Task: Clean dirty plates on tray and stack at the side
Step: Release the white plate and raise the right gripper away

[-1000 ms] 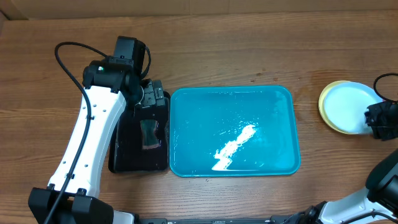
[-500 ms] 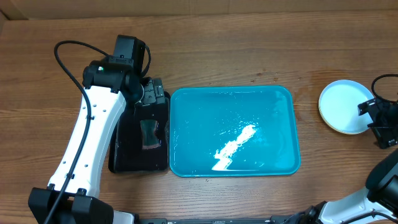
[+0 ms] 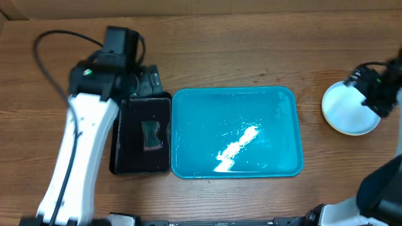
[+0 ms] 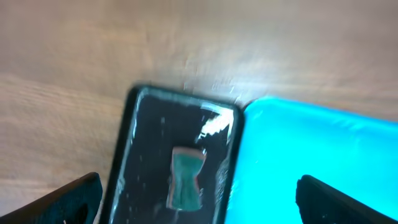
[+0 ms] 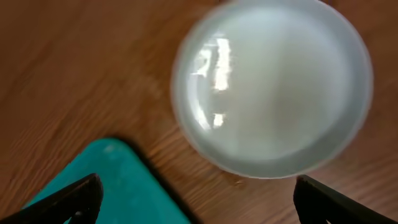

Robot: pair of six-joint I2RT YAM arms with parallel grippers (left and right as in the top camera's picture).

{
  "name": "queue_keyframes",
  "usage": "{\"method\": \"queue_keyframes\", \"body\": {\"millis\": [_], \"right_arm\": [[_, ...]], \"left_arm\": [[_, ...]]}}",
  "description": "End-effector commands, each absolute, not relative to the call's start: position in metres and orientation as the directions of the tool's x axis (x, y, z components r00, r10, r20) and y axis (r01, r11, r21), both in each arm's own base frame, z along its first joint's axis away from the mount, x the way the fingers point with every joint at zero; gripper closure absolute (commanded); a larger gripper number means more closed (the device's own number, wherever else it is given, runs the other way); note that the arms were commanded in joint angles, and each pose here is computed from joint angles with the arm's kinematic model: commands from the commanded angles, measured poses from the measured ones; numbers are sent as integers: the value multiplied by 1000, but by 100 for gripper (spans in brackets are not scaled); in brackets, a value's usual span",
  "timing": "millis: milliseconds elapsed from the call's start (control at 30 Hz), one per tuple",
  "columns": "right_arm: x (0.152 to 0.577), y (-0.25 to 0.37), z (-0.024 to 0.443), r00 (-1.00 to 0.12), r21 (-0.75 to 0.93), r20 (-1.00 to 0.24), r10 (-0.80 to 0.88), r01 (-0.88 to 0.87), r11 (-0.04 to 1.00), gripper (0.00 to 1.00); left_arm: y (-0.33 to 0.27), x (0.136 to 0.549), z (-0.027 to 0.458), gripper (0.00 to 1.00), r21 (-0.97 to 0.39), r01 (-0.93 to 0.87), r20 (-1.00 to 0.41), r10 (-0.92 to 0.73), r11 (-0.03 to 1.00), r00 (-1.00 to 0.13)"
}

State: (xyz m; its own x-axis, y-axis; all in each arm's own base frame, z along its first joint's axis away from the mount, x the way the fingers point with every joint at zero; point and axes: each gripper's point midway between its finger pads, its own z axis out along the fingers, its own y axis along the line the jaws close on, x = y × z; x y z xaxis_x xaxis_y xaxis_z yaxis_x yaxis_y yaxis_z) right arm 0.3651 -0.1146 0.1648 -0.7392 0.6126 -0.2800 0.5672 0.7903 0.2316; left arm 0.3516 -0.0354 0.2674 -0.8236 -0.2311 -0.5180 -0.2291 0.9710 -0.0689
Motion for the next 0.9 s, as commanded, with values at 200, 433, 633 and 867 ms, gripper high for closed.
{"method": "queue_keyframes", "body": {"millis": [200,433,633,867], "right_arm": [[381,-13,206,-877,192,-422,228,159,968,0],[381,30,207,-894,180,-431,121,46,983,0],[381,45,207,-895,175,-437,84,7,985,0],[381,51,208,-895,175,-442,69,-10,984,0]], "left_arm": [[9,269,379,0,-139,-353,-757,-329,925,-565],[27,180,420,0,-229,-329,-845,-355,916,-400],[56,93,423,0,-260,-377,-891,-372,889,-262],[79,14,397,0,-310,-439,-895,-415,843,-165]]}}
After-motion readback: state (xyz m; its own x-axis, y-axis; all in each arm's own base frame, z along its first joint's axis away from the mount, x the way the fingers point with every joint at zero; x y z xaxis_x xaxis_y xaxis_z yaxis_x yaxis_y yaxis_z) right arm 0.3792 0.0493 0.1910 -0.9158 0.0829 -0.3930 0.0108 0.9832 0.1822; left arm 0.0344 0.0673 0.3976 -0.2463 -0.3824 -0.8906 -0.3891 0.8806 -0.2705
